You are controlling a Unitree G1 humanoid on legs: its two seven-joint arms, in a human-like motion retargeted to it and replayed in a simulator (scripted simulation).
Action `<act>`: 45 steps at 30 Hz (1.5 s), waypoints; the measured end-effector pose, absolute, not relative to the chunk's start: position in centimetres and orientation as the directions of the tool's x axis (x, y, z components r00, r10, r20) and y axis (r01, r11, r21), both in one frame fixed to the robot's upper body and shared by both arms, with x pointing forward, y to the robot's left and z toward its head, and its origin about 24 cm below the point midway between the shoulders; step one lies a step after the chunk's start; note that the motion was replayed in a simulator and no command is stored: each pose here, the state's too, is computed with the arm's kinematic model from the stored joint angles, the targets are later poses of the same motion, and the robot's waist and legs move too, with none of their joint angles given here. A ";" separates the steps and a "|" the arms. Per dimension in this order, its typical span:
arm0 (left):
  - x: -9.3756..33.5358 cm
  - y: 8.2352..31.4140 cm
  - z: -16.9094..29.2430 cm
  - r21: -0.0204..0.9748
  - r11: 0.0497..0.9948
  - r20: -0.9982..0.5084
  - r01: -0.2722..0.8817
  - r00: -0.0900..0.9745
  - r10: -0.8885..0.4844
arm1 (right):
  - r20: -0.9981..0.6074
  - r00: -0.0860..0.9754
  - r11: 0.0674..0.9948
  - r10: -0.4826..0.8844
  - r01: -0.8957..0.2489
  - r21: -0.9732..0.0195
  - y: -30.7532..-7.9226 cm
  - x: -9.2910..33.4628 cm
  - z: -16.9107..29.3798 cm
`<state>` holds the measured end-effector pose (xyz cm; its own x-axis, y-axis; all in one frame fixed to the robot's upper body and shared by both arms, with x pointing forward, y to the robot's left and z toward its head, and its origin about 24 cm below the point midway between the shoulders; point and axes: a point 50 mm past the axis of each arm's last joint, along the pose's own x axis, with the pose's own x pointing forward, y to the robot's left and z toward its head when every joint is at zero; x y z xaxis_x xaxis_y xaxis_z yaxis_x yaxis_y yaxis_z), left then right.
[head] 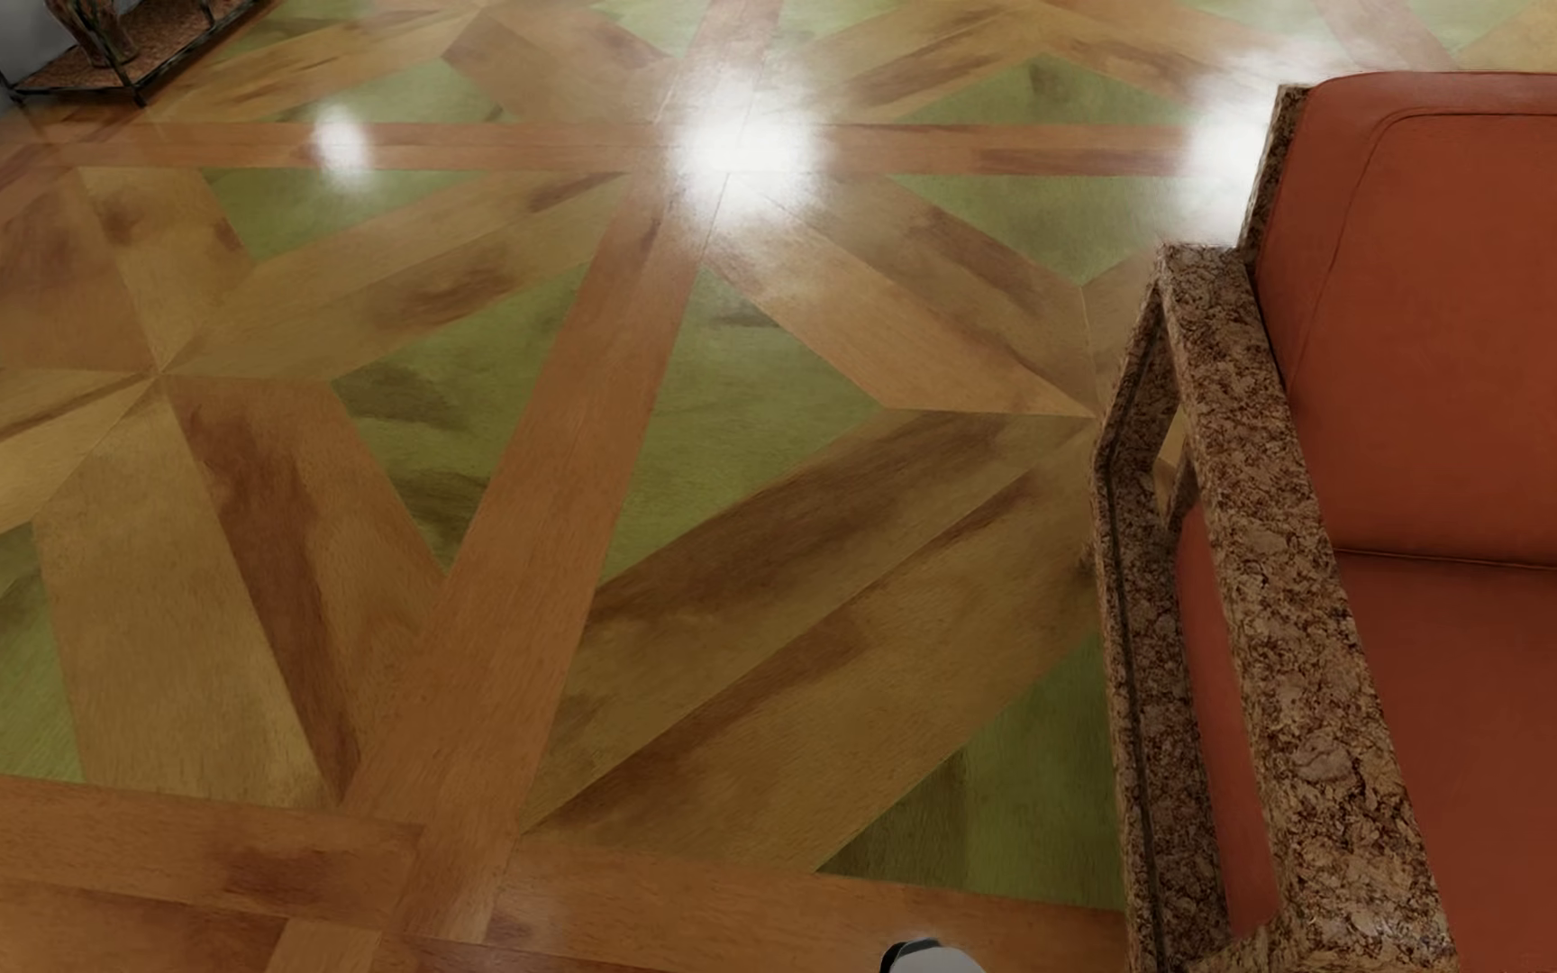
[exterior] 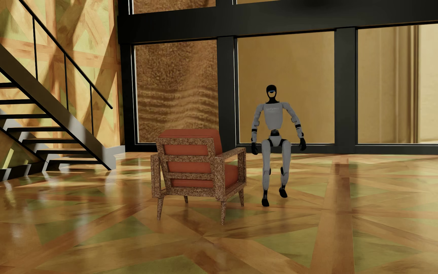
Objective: Go around the armchair
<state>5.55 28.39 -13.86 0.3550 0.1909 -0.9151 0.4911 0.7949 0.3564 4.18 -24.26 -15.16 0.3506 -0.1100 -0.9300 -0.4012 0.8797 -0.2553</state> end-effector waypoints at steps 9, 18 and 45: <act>5.9 21.1 -14.6 0.213 0.844 -0.901 0.493 0.433 -0.025 | -0.949 0.260 0.852 -0.181 -0.440 -0.283 -26.6 2.3 -15.2; 8.1 23.3 -13.5 0.292 0.816 -0.873 0.499 0.488 0.014 | -0.835 0.537 0.846 -0.121 -0.384 -0.370 -25.9 11.1 -12.8; 12.5 28.9 -11.1 0.455 0.812 -0.797 0.366 0.574 0.187 | -0.784 0.598 0.875 -0.167 -0.276 -0.397 -26.9 13.2 -11.7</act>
